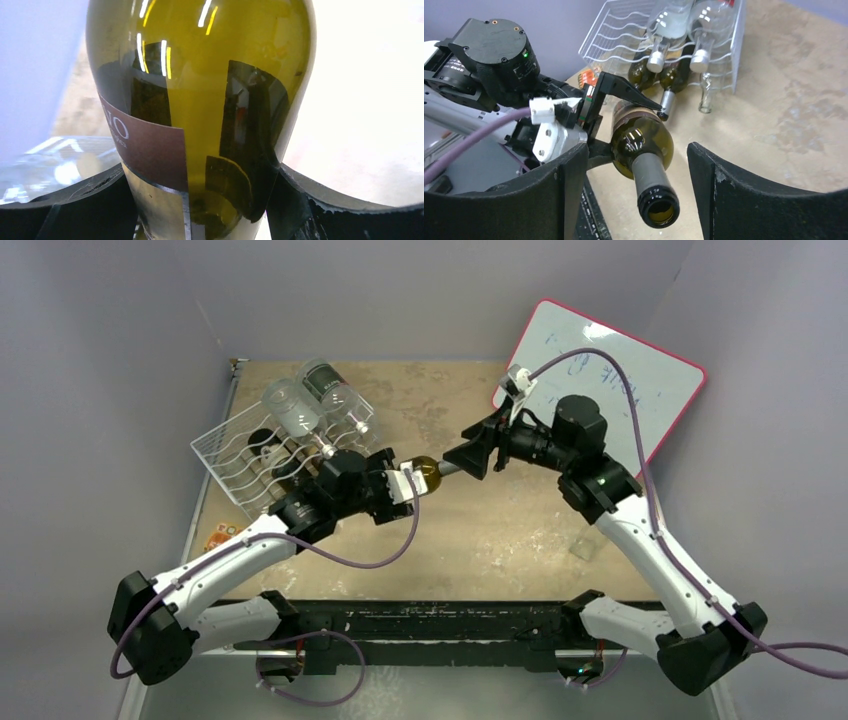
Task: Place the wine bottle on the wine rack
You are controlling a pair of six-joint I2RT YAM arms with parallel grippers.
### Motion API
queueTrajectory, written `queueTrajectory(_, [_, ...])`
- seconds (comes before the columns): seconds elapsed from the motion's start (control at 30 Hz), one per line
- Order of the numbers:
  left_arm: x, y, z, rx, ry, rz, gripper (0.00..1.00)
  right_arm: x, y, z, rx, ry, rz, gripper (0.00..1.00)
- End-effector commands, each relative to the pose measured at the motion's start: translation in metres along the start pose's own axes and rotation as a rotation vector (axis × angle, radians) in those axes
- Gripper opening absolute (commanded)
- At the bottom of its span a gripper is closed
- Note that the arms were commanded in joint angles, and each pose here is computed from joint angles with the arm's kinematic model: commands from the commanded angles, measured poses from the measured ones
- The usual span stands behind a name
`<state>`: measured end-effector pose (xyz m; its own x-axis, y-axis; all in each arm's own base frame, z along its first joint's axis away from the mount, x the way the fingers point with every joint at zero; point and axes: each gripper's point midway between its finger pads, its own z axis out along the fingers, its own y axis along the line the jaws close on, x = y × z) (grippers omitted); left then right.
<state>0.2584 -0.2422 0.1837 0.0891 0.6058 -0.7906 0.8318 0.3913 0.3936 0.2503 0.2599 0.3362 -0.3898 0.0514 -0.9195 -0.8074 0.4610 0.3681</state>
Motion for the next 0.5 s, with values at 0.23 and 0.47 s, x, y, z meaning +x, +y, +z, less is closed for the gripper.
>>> queueTrajectory(0.23, [-0.054, 0.088, -0.05, -0.293, 0.033, 0.655, 0.0, -0.017, -0.012, -0.019, 0.12, 0.058, -0.215, 0.77])
queueTrajectory(0.47, [-0.061, 0.098, -0.065, -0.366, 0.046, 0.848, 0.0, 0.025, -0.016, -0.001, 0.115, 0.228, -0.21, 0.77])
